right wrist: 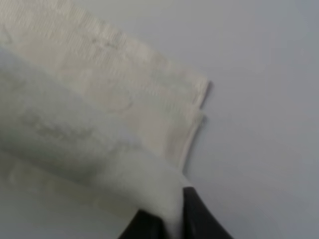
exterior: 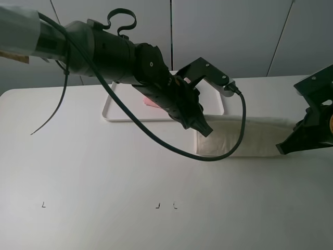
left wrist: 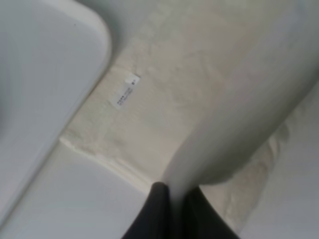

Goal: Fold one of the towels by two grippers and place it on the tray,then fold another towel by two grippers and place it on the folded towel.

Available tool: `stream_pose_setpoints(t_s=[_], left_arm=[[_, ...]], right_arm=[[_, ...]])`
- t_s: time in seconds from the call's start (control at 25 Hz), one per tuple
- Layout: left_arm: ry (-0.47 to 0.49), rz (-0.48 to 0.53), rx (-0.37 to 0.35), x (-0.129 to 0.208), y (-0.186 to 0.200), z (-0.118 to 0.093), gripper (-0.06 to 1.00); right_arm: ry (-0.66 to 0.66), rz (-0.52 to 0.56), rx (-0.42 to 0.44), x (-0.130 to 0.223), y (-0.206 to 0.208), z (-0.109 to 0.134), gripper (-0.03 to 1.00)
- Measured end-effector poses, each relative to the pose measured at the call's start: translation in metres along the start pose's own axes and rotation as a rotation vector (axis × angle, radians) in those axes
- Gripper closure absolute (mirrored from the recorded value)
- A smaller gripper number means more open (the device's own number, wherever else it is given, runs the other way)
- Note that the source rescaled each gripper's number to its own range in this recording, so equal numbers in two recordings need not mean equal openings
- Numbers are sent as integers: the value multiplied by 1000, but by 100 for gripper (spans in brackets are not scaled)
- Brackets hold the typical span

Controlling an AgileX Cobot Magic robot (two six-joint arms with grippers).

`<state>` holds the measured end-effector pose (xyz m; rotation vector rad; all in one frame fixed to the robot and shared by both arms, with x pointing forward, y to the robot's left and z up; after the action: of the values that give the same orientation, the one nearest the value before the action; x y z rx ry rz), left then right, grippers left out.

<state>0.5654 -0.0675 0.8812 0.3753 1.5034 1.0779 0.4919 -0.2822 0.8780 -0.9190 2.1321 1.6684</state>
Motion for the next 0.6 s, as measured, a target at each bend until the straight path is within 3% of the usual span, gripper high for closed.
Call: stream_pose_setpoints(t_s=[0.08, 0.16, 0.24, 0.28, 0.36, 0.4, 0.6], left_arm=[[19, -4, -10, 1, 0, 5, 90], [34, -4, -14, 2, 1, 8, 79], [64, -5, -21, 3, 1, 13, 54], [93, -5, -23, 3, 1, 14, 40], [155, -5, -25, 4, 2, 15, 6], [169, -6, -25, 4, 2, 15, 0], [235, 26, -4, 8, 2, 11, -4]], right_arm=[[21, 2, -13, -1, -5, 3, 71], [19, -4, -21, -5, -8, 5, 44], [-32, -15, 14, -10, -10, 0, 12], [-75, -22, 46, -14, -10, -6, 4], [-131, -37, 86, -19, -10, -13, -2], [-145, -41, 89, -21, -10, -14, -3], [-258, -21, 53, -25, -9, -9, -3]])
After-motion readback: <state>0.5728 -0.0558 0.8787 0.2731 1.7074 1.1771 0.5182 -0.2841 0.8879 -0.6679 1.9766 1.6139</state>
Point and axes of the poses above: a point on each arm's last joint axis where the gripper is mounted, y pointing back along that axis away from the gripper, z along the wrist's bending axis when the last joint is at zero, x = y × z, the point moved 7 cm from there along -y, pointing out along that axis toward the gripper, and after that the axes turned 8 degrees about -y, right-handed, at the moved point
